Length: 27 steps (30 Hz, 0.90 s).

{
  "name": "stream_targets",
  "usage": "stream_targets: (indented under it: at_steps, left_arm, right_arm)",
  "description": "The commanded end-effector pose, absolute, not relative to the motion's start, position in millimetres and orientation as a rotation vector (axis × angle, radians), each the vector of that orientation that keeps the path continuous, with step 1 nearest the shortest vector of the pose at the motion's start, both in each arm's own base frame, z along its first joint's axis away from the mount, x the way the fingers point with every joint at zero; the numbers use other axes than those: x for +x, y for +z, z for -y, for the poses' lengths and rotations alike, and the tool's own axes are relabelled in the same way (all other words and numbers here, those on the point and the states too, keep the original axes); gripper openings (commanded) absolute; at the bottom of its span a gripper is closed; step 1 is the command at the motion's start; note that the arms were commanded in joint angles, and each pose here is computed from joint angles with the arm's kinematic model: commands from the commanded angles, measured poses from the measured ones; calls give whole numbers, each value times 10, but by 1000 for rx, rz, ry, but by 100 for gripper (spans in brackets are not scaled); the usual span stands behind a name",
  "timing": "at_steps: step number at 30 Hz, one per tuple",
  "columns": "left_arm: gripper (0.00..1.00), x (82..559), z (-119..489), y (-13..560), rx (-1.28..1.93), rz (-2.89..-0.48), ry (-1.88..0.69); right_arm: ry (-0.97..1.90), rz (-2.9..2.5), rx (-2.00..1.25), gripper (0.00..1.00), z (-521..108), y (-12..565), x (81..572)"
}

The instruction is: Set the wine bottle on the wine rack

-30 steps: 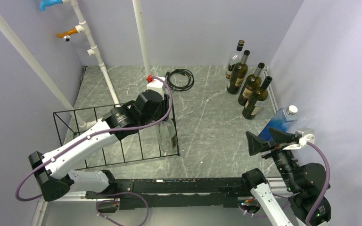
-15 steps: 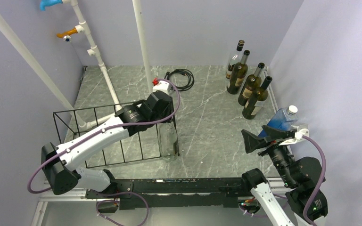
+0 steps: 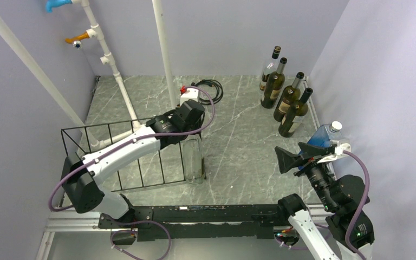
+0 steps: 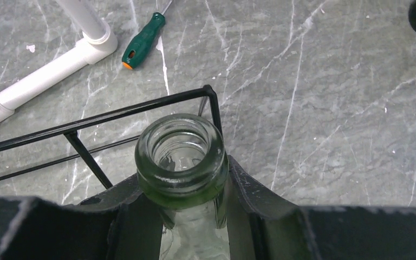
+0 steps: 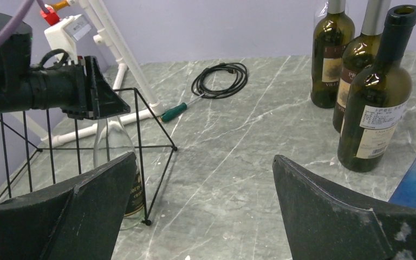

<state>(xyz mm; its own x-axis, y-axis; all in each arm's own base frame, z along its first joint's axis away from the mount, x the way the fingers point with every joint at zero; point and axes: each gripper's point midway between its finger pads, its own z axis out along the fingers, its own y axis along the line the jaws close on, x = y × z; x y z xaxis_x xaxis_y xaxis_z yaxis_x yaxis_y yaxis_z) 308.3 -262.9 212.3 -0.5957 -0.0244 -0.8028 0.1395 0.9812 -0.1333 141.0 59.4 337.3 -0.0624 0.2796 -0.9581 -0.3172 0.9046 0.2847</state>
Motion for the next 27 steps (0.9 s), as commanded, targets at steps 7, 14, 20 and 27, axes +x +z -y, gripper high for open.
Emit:
stream_targets:
  at_steps: [7,14,20,27]
  left_arm:
    - [54,3060,2410,1972,112,-2231,-80]
    - [74,3021,2385,2027,111,-2229,-120]
    - [99,2935,2367,2314,98,-2177,-221]
    - [100,2718,2220,2811,89,-2040,-384]
  right_arm:
    - [540,-1516,-21,100,-669,3509,1465]
    - [580,-1479,-21,100,-703,3585,1431]
    - [591,-1486,-5,100,-708,3593,1438]
    - [623,-1500,18,100,-750,3573,1480]
